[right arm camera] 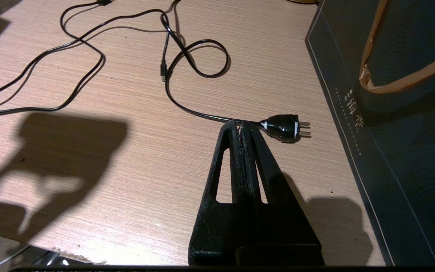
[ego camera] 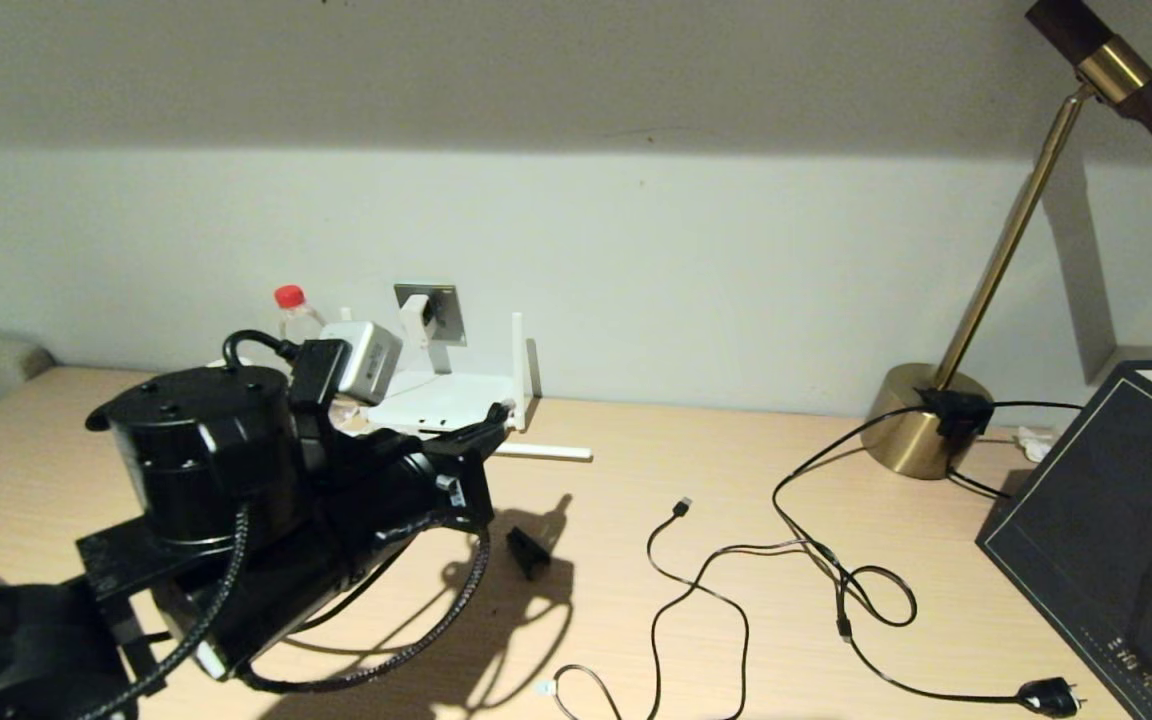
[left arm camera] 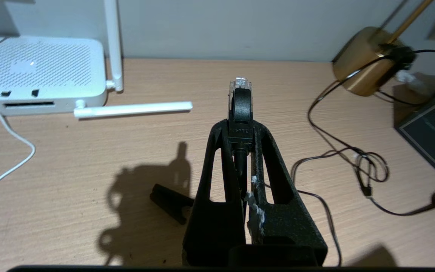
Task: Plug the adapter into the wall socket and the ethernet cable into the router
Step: Align cable and router interface
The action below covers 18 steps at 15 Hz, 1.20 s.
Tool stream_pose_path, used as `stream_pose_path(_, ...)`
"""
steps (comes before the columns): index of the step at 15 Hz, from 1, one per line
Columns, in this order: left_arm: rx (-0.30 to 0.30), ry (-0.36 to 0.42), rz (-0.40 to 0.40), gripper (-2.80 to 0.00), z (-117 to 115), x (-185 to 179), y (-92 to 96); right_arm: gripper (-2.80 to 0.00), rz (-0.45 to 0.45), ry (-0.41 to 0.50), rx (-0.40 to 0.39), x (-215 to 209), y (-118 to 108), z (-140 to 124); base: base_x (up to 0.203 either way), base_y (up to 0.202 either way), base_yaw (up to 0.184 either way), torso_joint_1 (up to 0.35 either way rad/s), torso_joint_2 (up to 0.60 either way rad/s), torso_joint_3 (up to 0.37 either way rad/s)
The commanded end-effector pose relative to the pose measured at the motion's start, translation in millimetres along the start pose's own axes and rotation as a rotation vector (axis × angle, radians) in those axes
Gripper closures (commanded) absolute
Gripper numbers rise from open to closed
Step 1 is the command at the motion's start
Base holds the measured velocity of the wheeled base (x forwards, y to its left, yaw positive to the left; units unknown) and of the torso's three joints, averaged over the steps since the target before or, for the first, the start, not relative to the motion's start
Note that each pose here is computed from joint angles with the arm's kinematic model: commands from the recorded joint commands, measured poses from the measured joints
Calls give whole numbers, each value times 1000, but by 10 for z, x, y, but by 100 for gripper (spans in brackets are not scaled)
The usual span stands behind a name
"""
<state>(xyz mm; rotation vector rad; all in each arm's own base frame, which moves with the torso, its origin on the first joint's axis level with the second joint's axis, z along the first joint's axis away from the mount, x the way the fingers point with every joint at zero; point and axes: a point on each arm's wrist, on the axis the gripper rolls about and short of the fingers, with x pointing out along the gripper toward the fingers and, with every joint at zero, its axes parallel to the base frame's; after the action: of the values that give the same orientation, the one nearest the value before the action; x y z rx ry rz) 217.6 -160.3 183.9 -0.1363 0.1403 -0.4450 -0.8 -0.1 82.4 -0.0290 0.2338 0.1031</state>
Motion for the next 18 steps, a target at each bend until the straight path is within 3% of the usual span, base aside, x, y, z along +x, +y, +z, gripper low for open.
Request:
stream_pose_path(1,1,23,21,0,-87,18,-17,0,1,18,-1,13,1,-37,0,0,0,0,0,0)
stream_pose_path(5,7,67,47,0,-206,-40,58,0,-2,19,-1,13,1,-37,0,0,0,0,0,0)
stream_pose_path(7,10,100,61,0,-287,11,100,0,-60,5,14,2,2,-40,0,0,0,0,0,0)
stream_pose_path(13,20,143,84,0,-697,295,131,0,-111,-283,14,-183,26,-119,0,0,0,0,0,0)
stream_pose_path(17,40,184,148,0,-982,496,127,0,-110,-290,17,-172,25,-116,0,0,0,0,0,0)
stream_pose_path(18,38,161,165,0,-1002,537,141,0,-109,-290,17,-172,25,-116,0,0,0,0,0,0)
